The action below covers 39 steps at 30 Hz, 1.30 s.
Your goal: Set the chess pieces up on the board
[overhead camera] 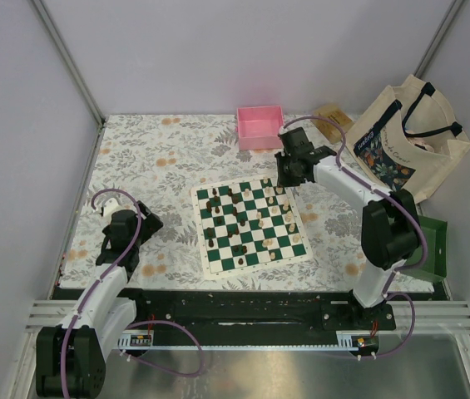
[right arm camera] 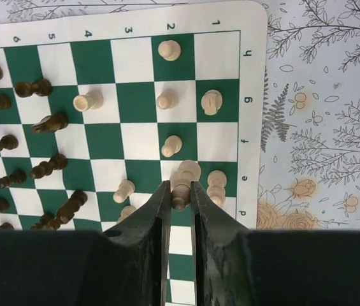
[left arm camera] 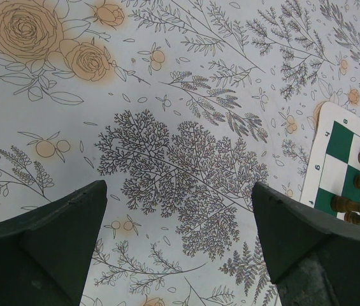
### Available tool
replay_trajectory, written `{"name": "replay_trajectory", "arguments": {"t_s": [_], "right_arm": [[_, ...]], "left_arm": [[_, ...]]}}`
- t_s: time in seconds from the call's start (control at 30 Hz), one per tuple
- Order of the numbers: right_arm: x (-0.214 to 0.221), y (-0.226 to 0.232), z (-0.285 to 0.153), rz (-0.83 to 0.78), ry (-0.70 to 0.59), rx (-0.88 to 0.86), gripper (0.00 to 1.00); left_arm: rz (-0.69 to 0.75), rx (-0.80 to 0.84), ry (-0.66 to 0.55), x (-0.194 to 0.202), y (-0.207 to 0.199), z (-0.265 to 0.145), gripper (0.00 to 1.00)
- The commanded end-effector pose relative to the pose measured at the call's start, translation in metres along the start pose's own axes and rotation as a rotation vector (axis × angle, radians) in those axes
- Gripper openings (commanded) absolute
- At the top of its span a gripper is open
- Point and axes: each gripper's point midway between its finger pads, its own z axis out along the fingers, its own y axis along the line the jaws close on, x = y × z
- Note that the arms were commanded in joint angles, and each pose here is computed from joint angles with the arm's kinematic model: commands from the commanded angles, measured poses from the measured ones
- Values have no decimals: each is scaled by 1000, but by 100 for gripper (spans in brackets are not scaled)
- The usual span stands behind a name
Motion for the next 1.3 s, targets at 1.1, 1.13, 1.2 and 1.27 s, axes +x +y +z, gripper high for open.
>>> {"name": "replay_trajectory", "arguments": {"t_s": [1.1,1.13,1.2,1.27], "right_arm": [[4,-30,56,46,58,46,18],[5,-30,56,49,59,46,18],[7,-30,55,53,59,46,18],[9,-31,56,51,61,47,18]], "left_arm": [[-11,30,-55,-19,-12,1,99],[-11,33,-53,-19,-13,1,99],[-13,31,-53,-18,-12,1,99],[-12,32,-52,-18,-13,1,99]]}}
